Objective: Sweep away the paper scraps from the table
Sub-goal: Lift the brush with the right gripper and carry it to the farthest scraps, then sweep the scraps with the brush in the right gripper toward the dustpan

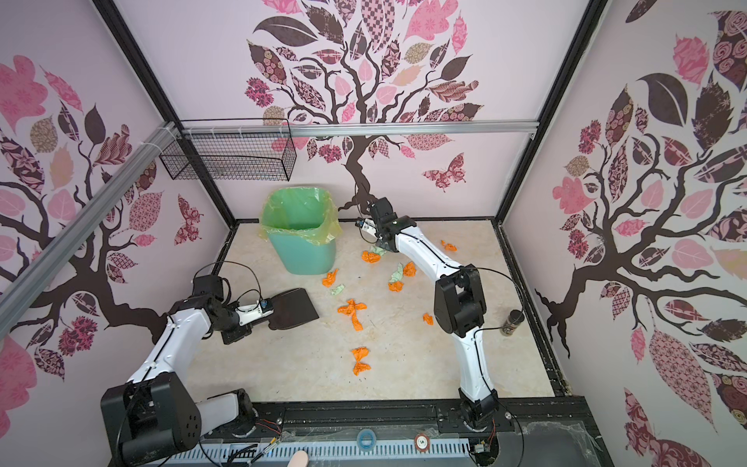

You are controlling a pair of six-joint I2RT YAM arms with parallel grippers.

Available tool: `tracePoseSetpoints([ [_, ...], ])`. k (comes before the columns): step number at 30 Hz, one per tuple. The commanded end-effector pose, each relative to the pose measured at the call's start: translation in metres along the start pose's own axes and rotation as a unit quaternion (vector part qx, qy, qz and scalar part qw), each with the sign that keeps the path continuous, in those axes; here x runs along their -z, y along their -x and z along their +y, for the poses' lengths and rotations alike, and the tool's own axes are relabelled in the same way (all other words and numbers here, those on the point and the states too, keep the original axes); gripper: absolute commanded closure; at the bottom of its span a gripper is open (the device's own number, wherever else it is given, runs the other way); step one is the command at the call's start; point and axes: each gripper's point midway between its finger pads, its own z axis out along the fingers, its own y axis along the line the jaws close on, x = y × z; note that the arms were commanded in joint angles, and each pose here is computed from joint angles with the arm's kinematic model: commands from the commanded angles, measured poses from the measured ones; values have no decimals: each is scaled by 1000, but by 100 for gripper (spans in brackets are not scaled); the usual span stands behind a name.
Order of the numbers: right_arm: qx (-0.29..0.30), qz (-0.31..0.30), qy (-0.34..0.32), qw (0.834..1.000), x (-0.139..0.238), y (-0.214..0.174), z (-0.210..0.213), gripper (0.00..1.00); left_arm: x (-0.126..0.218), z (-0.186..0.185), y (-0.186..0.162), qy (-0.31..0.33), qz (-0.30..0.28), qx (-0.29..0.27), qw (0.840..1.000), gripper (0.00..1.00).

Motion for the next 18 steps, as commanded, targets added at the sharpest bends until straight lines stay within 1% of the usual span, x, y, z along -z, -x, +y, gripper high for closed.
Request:
tracePoseSetpoints([
  [1,22,-41,-17,999,8,22,0,100,1,-4,2,-3,-10,8,1000,100],
  [5,76,-64,-5,995,29,23,30,100,-1,-3,2,-4,-10,6,1000,100],
  [9,134,-85,6,987,55,23,57,100,1,-1,6,-5,-19,6,1000,100],
  [13,171,-79,18,982,78,29,82,100,3,-2,6,-7,-20,2,1000,100],
  [16,182,-63,25,981,98,30,95,100,3,-5,5,-6,-19,-4,1000,100],
  [18,182,-50,38,981,116,23,105,100,3,-7,5,-4,-20,-8,1000,100],
])
